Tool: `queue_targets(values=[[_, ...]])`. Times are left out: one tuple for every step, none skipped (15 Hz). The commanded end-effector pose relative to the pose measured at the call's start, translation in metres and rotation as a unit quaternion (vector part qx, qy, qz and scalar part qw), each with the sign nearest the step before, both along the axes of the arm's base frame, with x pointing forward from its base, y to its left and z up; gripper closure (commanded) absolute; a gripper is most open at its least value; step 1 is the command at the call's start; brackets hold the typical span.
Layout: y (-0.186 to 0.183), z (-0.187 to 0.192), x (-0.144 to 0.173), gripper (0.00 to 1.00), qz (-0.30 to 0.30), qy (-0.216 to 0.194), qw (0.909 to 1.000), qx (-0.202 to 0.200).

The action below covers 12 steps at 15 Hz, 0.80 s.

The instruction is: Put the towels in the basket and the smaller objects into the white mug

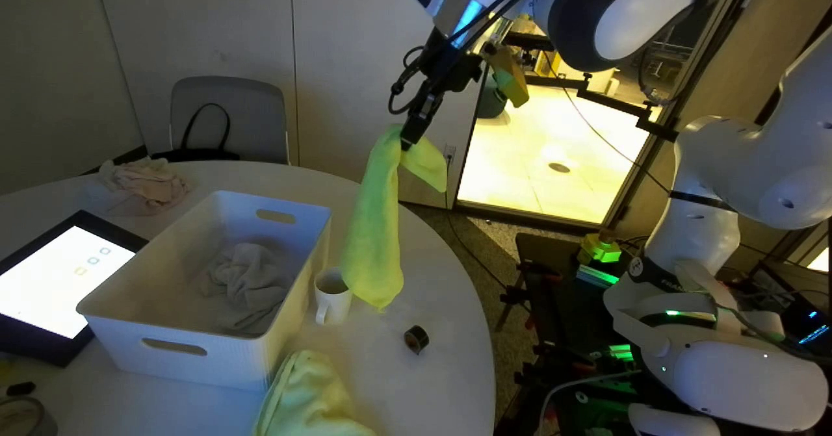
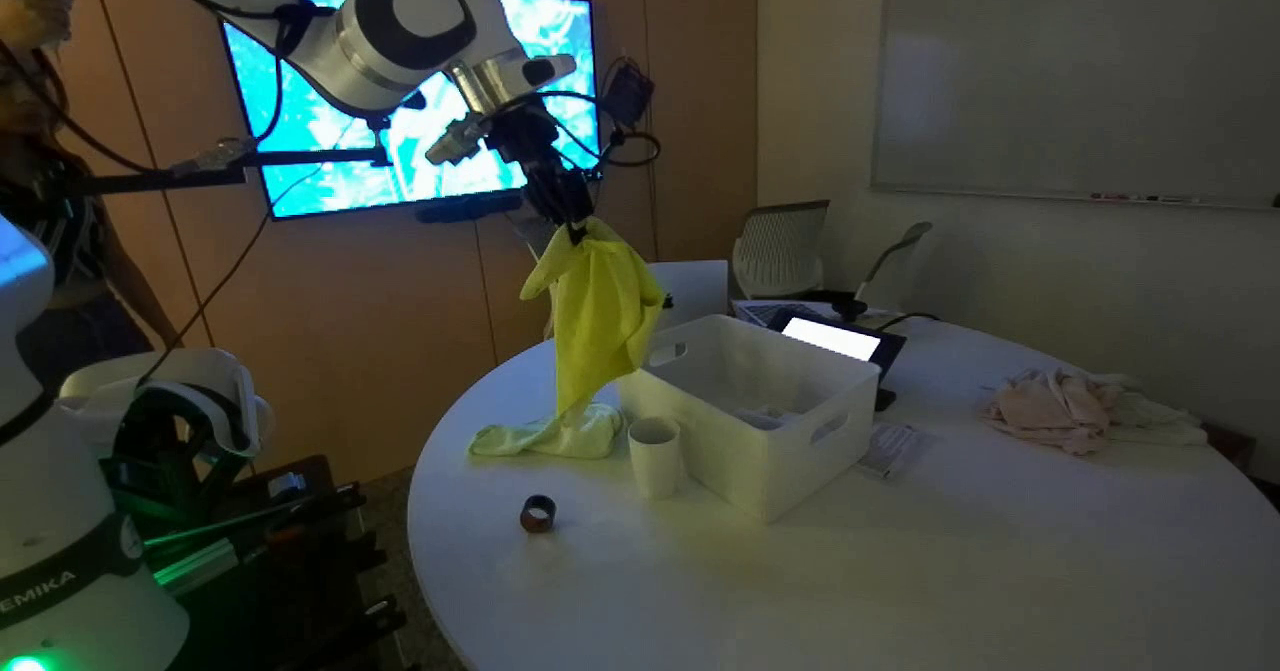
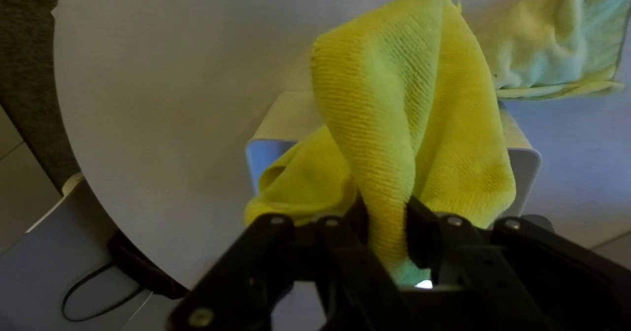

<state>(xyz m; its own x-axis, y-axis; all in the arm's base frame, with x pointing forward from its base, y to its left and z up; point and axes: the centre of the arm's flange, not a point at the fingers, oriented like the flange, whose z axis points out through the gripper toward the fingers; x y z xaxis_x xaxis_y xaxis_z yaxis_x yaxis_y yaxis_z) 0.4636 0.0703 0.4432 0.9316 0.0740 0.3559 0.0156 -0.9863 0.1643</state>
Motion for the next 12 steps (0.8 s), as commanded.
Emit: queue_targets(values=[[0.016, 0.034, 0.019, 0.97, -0.014, -0.013, 0.9998, 0.002], [0.021, 0.04, 0.027, 0.97, -0.018, -0.018, 0.9997, 0.002], [0.025, 0.045, 0.035, 0.97, -0.021, -0.02, 0.9996, 0.003], [0.028, 0.05, 0.042, 0.97, -0.024, -0.022, 0.9994, 0.003], [0.032, 0.054, 0.051, 0.97, -0.028, -0.025, 0.9993, 0.006], [0.036, 0.056, 0.06, 0.97, -0.031, -0.027, 0.9991, 0.009], [0.037, 0.057, 0.071, 0.97, -0.033, -0.028, 0.999, 0.013], [0.039, 0.057, 0.082, 0.97, -0.036, -0.03, 0.9988, 0.016], [0.041, 0.057, 0.093, 0.97, -0.04, -0.032, 0.9985, 0.02], [0.042, 0.056, 0.103, 0.97, -0.043, -0.033, 0.9983, 0.023], [0.044, 0.054, 0.115, 0.97, -0.048, -0.035, 0.9978, 0.03], [0.045, 0.052, 0.125, 0.97, -0.054, -0.039, 0.9971, 0.035]])
